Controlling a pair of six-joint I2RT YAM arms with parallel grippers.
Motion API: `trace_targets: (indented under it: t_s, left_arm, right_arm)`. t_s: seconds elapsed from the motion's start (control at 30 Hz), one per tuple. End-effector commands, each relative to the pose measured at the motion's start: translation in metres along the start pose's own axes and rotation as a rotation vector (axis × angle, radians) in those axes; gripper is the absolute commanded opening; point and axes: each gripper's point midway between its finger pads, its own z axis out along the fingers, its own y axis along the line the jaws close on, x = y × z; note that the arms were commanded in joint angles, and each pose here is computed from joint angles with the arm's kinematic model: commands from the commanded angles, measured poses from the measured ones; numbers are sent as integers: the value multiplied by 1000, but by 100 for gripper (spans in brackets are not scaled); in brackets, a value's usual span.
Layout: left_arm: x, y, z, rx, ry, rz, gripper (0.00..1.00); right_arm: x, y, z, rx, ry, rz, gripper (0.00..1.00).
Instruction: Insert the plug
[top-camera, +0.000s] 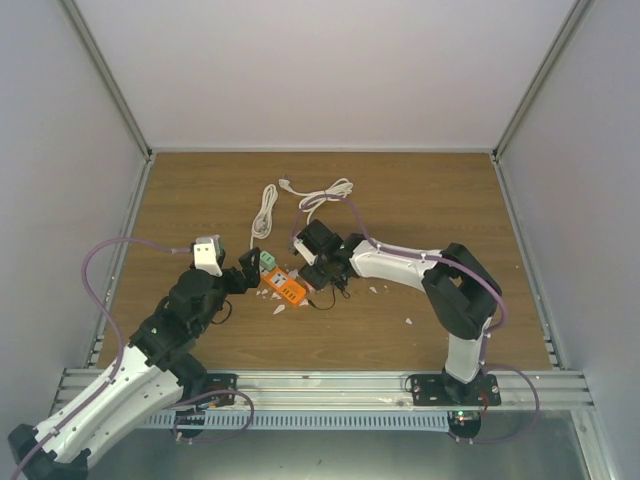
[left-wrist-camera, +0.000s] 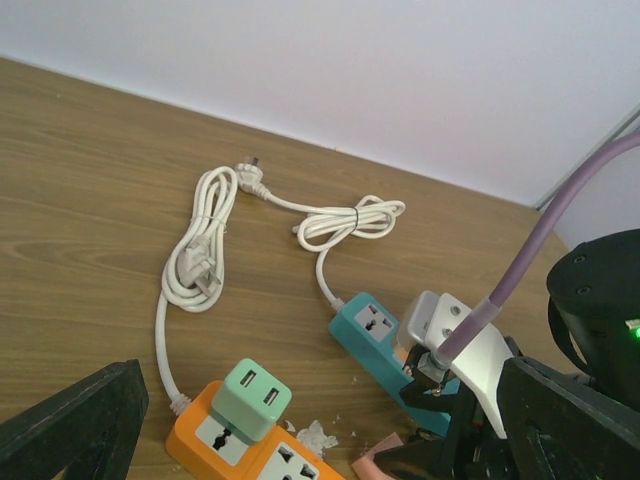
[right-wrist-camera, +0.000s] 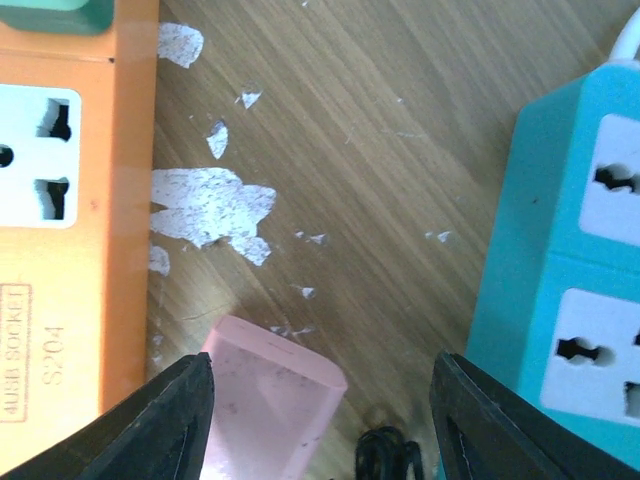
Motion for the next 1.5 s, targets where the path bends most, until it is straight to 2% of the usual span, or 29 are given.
trace_targets:
  t_s: [0.0, 0.6, 0.7, 0.87, 1.03, 1.1, 1.13, 1.33, 1.47]
  left_arm:
    - [-4, 3, 2, -12, -31, -13, 99]
    - [-3, 3, 3, -17, -28, -13, 99]
    - [-3, 4, 3, -20, -28, -14, 99]
    - [-3, 4, 3, -22, -28, -14, 99]
    - [-2, 5, 4, -27, -25, -13, 99]
    - [-1, 6, 4, -29, -23, -14, 99]
    - [-1, 6, 5, -30, -21, -15, 99]
    - [1, 0, 7, 0, -12, -19, 99]
    - [6, -14, 7, 81, 17, -14, 99]
  right_arm:
    - [11, 17, 9, -4, 34, 50, 61]
    - [46, 19, 15, 49, 91, 149, 59]
    - [53, 20, 17, 48, 101, 152, 56]
    - [50, 22, 18, 34, 59, 116, 56]
    - [45, 25, 19, 16, 39, 93, 44]
    - [40, 26, 15, 8, 5, 88, 35]
    - [37, 25, 11, 7, -18, 88, 29]
    - [16, 14, -39, 64, -224, 77, 12]
    - [18, 25, -81, 130, -372, 18, 11]
